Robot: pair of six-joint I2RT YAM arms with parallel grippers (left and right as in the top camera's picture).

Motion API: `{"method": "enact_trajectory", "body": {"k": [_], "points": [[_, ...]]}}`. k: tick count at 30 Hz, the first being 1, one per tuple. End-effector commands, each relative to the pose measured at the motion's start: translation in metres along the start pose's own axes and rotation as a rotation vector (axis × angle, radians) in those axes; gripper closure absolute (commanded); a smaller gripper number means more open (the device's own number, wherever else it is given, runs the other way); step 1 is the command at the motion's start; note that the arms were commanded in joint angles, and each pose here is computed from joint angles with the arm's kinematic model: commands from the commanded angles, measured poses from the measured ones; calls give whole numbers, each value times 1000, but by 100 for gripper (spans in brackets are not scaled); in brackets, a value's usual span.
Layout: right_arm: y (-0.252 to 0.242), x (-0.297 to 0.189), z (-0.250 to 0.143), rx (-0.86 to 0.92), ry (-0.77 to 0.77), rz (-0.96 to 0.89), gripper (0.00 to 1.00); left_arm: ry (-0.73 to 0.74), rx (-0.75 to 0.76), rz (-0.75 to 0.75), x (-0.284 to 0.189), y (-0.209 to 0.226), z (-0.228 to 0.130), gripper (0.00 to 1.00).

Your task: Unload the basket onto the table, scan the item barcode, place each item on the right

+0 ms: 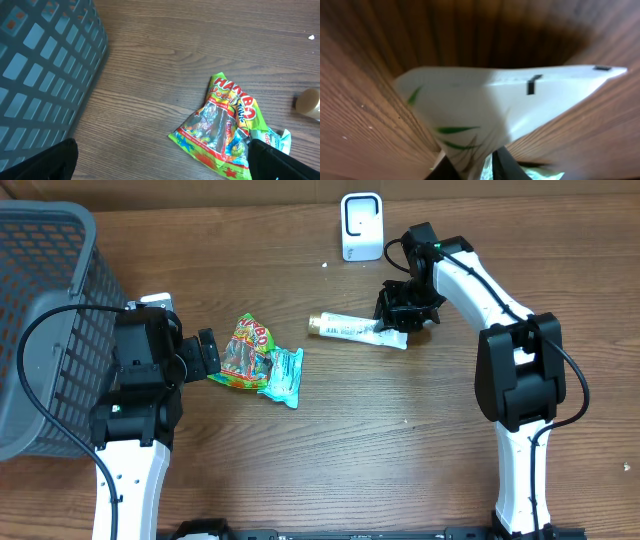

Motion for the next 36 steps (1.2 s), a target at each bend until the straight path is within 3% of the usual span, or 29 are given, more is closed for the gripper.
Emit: {"method": "enact_trajectory", "body": {"k": [1,6,15,18,19,20,24,25,31,36], "points": [[3,11,24,-125,-81,-17,74,-9,9,13,-2,2,1,0],[8,3,23,-330,-86,-8,51,-9,9,13,-2,2,1,0],[21,-50,-4,-697,-168,64,38,-9,9,13,-2,2,1,0],[22,-76,-16,-816,-224,89,31,-9,9,13,-2,2,1,0],[22,-84,-20,-870,-233,96,23,-9,9,13,-2,2,1,0],[22,-92,-25,-956,-241,104,17,-9,9,13,-2,2,1,0],[19,-117,-46,-1454,-292,93,11,-9,9,13,-2,2,1,0],[16,-119,-49,-1630,-301,59,0,-9,9,13,-2,2,1,0],[18,-122,-42,-2040,-386,-59,0,-9,9,13,-2,2,1,0],[15,-107,-42,-2295,-260,-23,2,-9,9,13,-2,2,1,0]]}}
Point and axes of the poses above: each gripper's point midway between its finger pads, its own x axis out along the fingers, its own y axis along the line the jaws close on, z = x × y, the point moved 9 cm from there along -x, back along the fingers, and after that the axes turned 12 degrees about x, right-handed, at the moved point
